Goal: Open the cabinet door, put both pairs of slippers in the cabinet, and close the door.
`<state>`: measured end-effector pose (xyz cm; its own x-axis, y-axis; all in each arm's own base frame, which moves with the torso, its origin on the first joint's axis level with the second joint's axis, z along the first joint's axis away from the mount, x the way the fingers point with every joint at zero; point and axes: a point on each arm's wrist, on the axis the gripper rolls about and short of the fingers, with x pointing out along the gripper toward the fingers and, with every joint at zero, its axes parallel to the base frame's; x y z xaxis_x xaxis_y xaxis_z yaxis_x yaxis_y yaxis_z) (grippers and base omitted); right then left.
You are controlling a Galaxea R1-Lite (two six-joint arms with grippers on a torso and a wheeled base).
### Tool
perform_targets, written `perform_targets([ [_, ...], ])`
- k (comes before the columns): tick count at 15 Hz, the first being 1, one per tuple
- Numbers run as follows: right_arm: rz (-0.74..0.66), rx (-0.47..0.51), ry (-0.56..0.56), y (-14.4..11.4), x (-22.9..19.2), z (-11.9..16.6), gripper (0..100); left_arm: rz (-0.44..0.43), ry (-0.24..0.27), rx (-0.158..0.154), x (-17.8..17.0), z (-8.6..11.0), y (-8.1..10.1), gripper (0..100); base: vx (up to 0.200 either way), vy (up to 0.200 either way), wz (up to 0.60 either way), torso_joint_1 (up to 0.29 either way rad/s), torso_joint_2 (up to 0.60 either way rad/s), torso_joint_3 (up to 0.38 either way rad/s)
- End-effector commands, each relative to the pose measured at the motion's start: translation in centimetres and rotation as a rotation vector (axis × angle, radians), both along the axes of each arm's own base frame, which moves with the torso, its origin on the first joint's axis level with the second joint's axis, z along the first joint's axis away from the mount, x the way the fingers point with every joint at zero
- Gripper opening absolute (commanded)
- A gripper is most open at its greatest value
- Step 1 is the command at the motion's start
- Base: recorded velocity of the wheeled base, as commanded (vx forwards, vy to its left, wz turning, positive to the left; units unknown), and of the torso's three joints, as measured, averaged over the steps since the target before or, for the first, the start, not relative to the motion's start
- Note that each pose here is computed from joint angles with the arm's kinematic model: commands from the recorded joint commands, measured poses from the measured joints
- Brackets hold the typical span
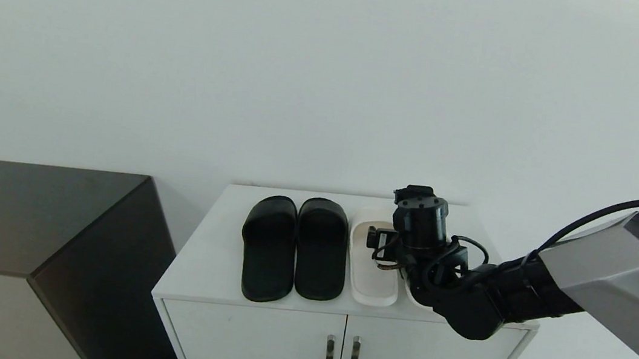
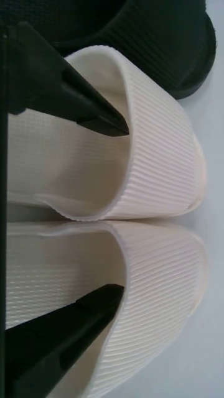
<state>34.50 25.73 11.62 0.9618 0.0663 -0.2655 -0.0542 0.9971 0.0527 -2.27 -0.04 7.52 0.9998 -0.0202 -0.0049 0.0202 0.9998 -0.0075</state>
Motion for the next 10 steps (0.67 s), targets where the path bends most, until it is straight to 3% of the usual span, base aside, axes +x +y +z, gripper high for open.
perform_targets([
  [1,-0.005,-0.009,-0.016,-0.1,0.6,-0.3,0,0.000,0.001,0.000,0.0,0.0,0.0,0,0.000,0.000,0.00,0.000,0.00,0.000],
  [7,-0.016,-0.021,-0.037,-0.3,1.1,-1.0,0,0.000,0.001,0.000,0.0,0.0,0.0,0,0.000,0.000,0.00,0.000,0.00,0.000],
  [9,-0.014,-0.011,-0.051,-0.4,0.8,-0.1,0,0.000,0.001,0.000,0.0,0.0,0.0,0,0.000,0.000,0.00,0.000,0.00,0.000],
  [10,-0.008,-0.012,-0.076,-1.1,0.0,1.7,0,0.000,0.001,0.000,0.0,0.0,0.0,0,0.000,0.000,0.00,0.000,0.00,0.000],
])
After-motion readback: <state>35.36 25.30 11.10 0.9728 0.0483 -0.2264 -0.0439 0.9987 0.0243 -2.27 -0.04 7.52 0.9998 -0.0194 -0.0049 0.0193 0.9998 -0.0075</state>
